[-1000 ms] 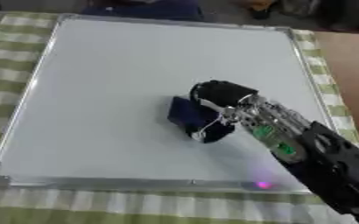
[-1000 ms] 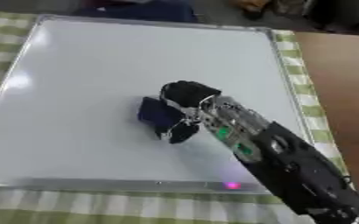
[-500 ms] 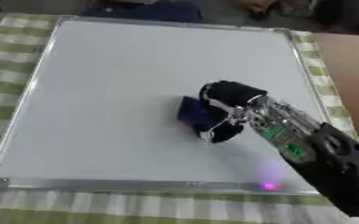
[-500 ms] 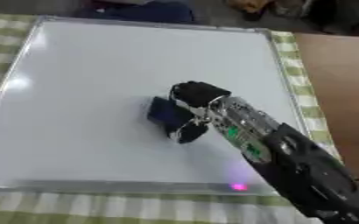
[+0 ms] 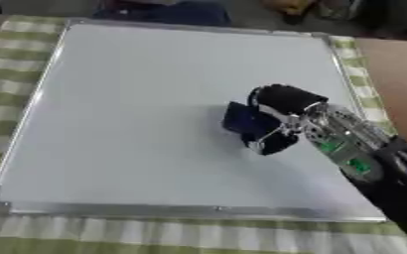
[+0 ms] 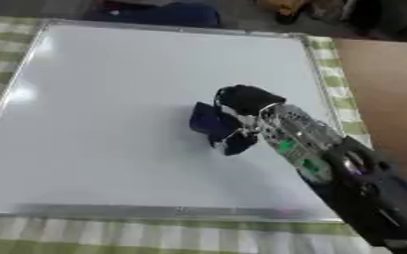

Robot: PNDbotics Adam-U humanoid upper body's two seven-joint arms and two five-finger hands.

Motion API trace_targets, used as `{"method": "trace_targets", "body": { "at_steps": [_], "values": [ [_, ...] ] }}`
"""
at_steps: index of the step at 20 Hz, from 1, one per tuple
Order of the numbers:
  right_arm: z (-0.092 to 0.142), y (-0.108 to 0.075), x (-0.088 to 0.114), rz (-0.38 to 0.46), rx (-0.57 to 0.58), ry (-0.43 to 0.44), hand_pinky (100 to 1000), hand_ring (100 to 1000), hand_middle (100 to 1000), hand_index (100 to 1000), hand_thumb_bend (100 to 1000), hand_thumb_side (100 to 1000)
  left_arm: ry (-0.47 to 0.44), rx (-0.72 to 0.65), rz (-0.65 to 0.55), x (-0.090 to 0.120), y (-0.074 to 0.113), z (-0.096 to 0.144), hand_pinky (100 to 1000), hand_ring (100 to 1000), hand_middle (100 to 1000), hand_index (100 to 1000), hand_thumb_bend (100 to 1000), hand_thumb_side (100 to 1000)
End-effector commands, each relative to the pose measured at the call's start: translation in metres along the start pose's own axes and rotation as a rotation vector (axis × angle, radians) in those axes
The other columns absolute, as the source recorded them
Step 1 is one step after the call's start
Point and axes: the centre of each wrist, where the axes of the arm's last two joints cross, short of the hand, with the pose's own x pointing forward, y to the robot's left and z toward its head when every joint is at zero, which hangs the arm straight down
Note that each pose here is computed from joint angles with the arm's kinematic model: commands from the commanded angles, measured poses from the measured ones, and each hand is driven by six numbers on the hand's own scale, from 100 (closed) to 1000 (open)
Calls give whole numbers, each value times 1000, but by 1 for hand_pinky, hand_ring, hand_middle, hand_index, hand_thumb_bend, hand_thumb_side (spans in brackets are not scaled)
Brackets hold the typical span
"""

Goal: Wipe the whiteboard clean with a brush.

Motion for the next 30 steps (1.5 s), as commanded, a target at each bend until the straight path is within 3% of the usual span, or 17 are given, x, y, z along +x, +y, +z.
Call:
{"method": "trace_targets", "body": {
  "at_steps": [1,16,23,26,30],
  "values": [
    [11,-14,-14,27,-27,39,598,702,408,163,100,206,-28,-11,-5,6,2,-4,643,780,756,809,222,1000],
    [30,-23,-63,-66,25,198,593,693,405,167,100,194,-26,-10,-8,6,2,-4,643,782,757,809,217,1000],
    [30,-22,-69,-76,24,214,588,686,396,167,100,198,-26,-10,-9,6,2,-4,644,783,758,808,215,1000],
    [29,-23,-84,-135,29,274,586,683,393,167,100,202,-24,-8,-9,6,2,-4,644,783,758,808,214,1000],
    [26,-19,-90,-182,51,279,583,682,392,168,100,209,-24,-9,-7,6,2,-4,644,783,758,808,214,1000]
  ]
}}
